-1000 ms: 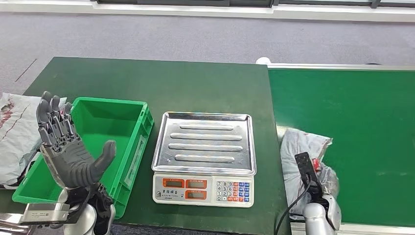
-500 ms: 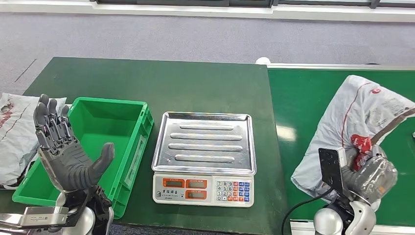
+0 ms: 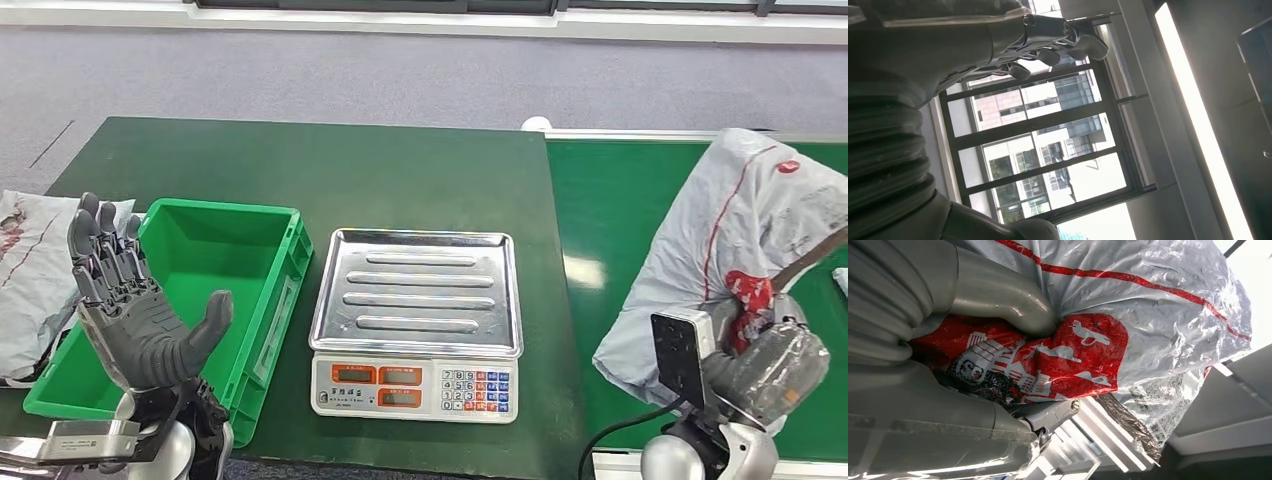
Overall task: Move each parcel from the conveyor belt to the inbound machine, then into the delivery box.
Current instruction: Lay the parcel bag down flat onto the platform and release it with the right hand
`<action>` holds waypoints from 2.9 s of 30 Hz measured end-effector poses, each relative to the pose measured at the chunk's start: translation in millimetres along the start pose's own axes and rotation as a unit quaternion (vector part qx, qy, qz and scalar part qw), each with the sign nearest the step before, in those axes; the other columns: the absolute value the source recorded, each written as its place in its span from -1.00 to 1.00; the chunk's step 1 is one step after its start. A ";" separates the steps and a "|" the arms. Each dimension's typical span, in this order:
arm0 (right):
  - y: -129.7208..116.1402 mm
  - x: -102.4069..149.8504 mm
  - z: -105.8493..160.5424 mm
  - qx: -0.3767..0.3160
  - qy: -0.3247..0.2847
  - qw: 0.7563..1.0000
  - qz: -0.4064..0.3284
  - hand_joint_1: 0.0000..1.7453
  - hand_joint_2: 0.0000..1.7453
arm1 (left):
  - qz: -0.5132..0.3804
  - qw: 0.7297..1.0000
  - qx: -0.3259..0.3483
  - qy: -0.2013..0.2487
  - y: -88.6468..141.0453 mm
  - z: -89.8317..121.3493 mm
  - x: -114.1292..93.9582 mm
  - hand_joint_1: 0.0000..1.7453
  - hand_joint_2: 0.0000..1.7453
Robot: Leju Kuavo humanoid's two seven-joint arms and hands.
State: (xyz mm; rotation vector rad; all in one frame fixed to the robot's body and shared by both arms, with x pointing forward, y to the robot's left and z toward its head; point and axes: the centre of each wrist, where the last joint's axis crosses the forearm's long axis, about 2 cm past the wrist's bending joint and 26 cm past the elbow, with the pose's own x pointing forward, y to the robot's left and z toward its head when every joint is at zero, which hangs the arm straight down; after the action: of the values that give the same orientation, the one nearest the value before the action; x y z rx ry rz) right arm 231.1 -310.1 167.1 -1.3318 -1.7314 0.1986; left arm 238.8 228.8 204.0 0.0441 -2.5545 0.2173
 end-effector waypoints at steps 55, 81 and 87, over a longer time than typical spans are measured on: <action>120.8 119.5 43.1 0.330 -0.136 0.904 -0.234 -1.00 1.00 | 0.021 1.000 -0.006 0.009 -17.7 -7.9 -16.5 -1.00 1.00; 124.9 118.4 45.3 0.306 -0.152 0.911 -0.229 -1.00 1.00 | 0.007 1.000 0.003 0.014 -14.9 -0.8 -13.1 -1.00 1.00; 106.6 121.4 39.4 0.189 -0.191 0.941 -0.205 -1.00 1.00 | 0.006 1.000 0.005 0.014 -14.4 0.0 -12.0 -1.00 1.00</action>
State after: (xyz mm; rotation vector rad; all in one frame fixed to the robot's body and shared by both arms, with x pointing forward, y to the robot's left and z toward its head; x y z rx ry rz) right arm 275.5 -151.1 147.3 -0.6596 -2.1214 0.5481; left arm 250.0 214.5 199.5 0.0282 -2.5264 0.2342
